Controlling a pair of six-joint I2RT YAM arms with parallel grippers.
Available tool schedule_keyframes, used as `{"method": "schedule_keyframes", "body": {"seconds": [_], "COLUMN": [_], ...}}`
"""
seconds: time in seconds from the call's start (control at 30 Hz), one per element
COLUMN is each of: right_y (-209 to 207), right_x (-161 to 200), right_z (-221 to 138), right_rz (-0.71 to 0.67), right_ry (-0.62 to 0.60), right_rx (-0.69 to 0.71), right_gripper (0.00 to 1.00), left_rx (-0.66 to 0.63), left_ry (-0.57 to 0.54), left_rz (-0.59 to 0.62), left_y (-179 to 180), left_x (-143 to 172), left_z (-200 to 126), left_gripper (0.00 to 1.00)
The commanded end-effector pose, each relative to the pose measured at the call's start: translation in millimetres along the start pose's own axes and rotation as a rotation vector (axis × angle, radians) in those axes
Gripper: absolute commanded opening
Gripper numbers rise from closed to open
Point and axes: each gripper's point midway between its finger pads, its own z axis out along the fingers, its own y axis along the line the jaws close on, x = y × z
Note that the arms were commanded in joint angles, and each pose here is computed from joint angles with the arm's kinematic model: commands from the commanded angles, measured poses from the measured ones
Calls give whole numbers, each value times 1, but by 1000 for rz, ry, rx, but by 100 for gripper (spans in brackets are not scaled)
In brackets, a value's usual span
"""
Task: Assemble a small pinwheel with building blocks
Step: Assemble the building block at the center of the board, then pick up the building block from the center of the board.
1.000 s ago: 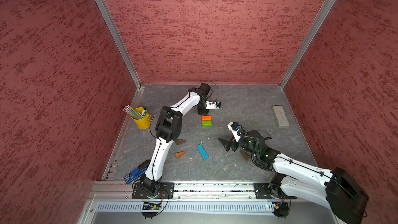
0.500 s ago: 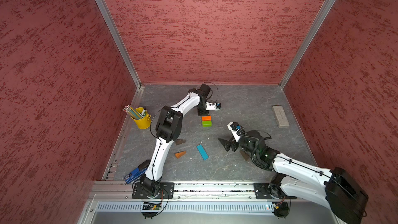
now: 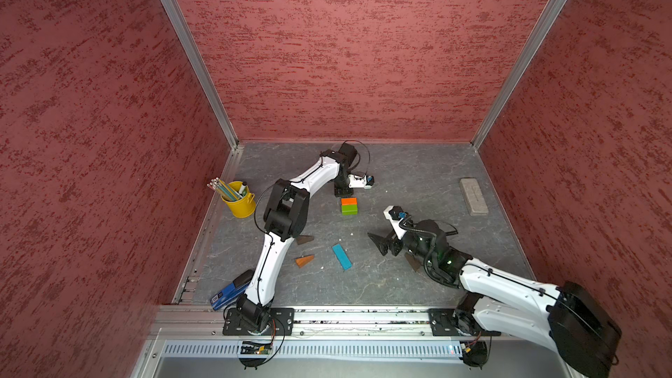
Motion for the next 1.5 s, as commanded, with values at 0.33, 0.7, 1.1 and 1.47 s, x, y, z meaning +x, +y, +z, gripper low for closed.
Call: {"method": "schedule_keyframes", "body": {"seconds": [0.33,0.7,1.1,1.47], "right_y": [-3,24,41,55], "right_x": [-5,-10,-10,-8], "right_z": [11,24,13,16], "right_rz": [4,-59,-45,-76], "right_ry": [-5,-16,-51,-20], "right_rx": [28,-136,-198,-226], "right_gripper": [99,99,99,99], "left_rx": [-238,-188,-104,-42], "left_ry": [-210,3,-34,-11], "left_rz": [-233,-240,31,71], "left_y": [33,-94,-156,-181], "left_x": [25,124,140,147], "left_z": [-108,-104,-118,-107], "left_gripper": [41,56,58,59]}}
